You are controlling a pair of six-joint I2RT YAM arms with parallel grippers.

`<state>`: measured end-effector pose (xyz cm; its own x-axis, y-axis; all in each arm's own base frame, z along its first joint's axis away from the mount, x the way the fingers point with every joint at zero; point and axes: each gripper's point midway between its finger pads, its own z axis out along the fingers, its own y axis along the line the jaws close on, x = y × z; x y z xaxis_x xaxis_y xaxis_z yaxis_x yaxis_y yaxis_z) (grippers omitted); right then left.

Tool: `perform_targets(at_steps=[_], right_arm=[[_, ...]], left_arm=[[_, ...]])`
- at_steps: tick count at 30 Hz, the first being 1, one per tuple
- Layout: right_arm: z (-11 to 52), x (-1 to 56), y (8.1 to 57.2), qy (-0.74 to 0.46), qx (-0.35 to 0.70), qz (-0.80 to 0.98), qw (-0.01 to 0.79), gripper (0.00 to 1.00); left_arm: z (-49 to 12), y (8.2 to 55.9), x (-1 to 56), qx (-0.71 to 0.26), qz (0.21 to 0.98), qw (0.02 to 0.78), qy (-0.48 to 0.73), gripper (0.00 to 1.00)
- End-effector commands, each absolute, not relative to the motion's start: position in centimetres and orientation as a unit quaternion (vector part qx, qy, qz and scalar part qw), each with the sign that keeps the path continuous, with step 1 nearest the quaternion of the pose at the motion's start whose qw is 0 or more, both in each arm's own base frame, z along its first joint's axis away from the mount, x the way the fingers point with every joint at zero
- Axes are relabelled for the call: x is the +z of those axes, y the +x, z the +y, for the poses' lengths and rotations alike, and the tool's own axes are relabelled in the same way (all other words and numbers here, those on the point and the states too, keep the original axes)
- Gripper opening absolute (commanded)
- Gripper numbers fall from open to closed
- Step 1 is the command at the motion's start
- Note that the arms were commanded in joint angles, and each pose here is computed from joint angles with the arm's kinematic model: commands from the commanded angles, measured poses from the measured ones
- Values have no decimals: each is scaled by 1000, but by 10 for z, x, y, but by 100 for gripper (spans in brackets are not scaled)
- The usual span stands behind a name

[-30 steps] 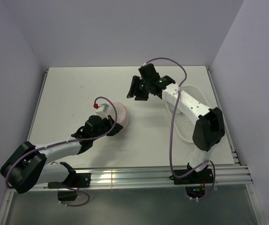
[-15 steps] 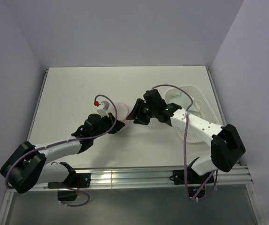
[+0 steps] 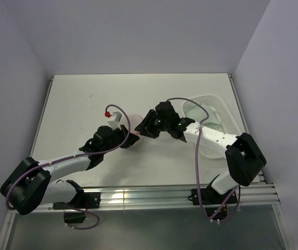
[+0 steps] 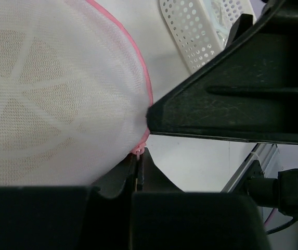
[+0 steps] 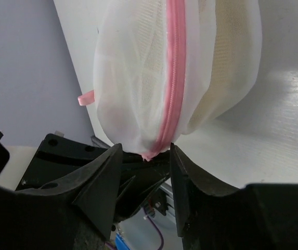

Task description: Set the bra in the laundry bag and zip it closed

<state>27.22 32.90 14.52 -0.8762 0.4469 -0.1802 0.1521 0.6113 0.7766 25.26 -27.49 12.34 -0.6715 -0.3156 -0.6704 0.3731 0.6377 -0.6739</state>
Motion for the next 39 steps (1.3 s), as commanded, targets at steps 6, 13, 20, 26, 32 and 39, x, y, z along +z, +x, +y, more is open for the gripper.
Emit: perform_targets(at_steps=[6,13,20,26,32,39], right_arm=[[341,141,280,176,416,873,185,23],[338,135,289,166,392,884,194,2],[323,137,308,149,378,890,205,0],[308,142,329,131,361,896,223,0],[294,152,357,101,338,903,248,0],[296,177,402,70,316,904,279,0]], left_arm=[[-282,255,154,-449,782,430,37,0],[-270,251,147,-425,796,430,30,0],[-232,249,130,-385,814,435,-3,0],[-196,257,126,-361,815,451,-45,0],[-178,260,130,-355,807,465,-86,0],[-174,252,149,-372,788,482,-91,0]])
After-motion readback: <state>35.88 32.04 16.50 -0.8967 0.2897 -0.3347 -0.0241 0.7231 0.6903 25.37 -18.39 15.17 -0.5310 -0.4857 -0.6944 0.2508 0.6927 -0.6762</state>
